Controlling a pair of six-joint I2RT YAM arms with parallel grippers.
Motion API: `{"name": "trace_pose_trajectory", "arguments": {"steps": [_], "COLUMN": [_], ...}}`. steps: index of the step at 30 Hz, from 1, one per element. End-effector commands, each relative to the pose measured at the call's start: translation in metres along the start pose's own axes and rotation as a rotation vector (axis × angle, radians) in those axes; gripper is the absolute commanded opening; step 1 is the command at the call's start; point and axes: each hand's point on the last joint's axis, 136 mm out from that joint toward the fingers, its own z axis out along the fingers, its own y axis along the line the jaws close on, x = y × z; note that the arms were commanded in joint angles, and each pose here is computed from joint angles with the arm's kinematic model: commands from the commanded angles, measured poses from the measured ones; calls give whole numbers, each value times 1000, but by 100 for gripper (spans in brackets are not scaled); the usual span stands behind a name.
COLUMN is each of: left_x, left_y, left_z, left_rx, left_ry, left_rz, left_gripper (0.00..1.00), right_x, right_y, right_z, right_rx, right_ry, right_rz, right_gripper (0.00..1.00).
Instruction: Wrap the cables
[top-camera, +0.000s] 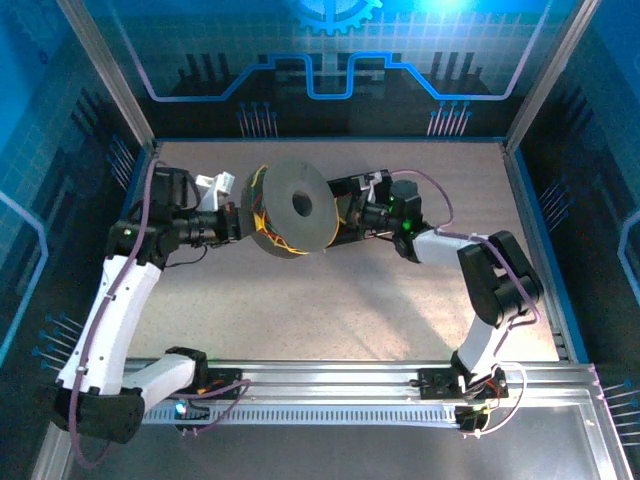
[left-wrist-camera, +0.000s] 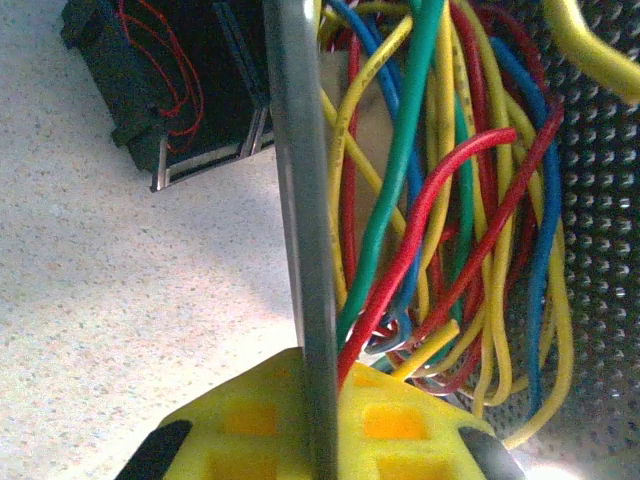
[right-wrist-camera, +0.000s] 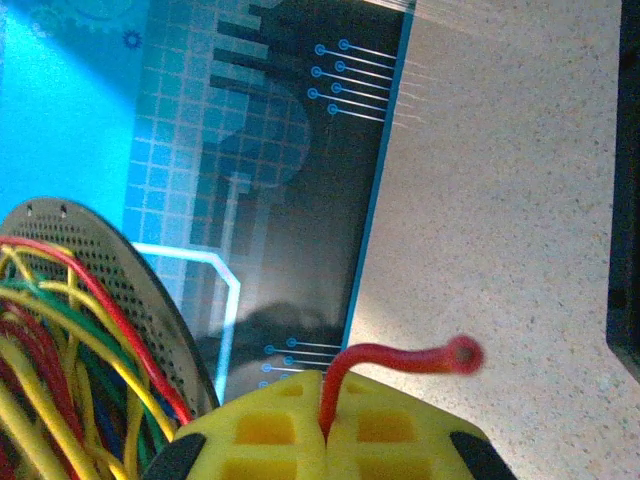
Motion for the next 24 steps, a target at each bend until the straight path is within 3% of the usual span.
{"name": "trace_pose_trajectory", "arguments": {"steps": [1, 15, 20, 24], "left_x": [18, 10, 9, 8], "left_y": [-51, -5, -14, -21], "left_z": [-22, 10, 7, 1], "left_rx": [125, -164, -127, -106], "left_ry": [27, 73, 59, 41], "left_rz": [204, 239, 252, 268], "left_gripper": [0, 0, 0, 0], "right_x": [-47, -24, -9, -9], "right_y": [-13, 72, 69, 63], "right_z": [-18, -40, -51, -63], "right_rx": [70, -83, -24, 30], "right_ry": [-122, -15, 4, -2], "right_rz": [56, -183, -252, -262], "right_gripper": [0, 0, 0, 9]}}
